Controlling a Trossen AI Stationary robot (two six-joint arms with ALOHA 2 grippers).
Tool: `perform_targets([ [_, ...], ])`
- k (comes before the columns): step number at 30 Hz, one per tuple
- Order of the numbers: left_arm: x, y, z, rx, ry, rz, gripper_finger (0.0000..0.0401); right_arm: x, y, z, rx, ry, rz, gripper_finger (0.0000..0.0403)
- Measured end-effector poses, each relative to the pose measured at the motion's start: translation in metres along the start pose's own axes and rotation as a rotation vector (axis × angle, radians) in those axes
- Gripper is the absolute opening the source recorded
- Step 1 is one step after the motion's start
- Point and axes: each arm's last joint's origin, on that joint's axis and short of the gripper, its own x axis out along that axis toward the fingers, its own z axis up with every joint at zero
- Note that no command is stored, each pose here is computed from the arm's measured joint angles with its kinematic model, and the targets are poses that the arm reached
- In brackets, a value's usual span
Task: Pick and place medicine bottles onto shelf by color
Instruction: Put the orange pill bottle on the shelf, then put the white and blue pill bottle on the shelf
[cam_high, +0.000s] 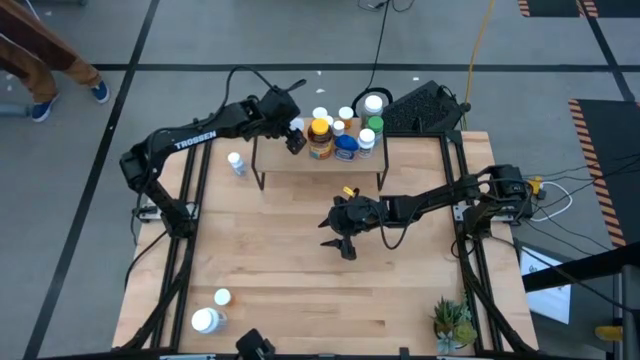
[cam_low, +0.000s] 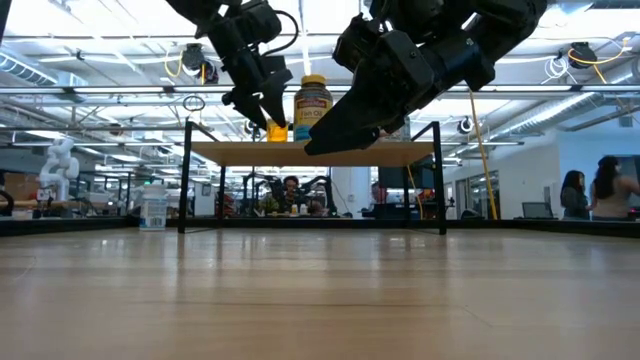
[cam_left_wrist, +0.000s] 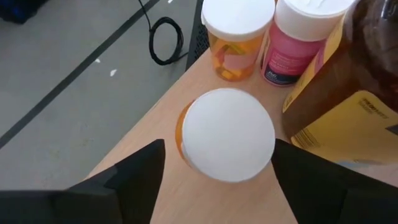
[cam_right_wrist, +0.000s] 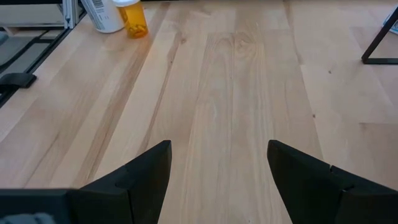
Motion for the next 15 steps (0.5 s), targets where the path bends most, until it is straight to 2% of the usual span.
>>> perform_targets([
  [8, -0.013, 0.002, 0.003, -0.001, -0.040, 0.000, 0.0316, 0.000, 0.000, 0.000, 0.000, 0.000, 0.000, 0.0258],
  [15, -0.050, 0.004, -0.002, 0.010, -0.051, -0.008, 0.0319, 0.000, 0.000, -0.001, 0.001, 0.007, 0.000, 0.0258],
])
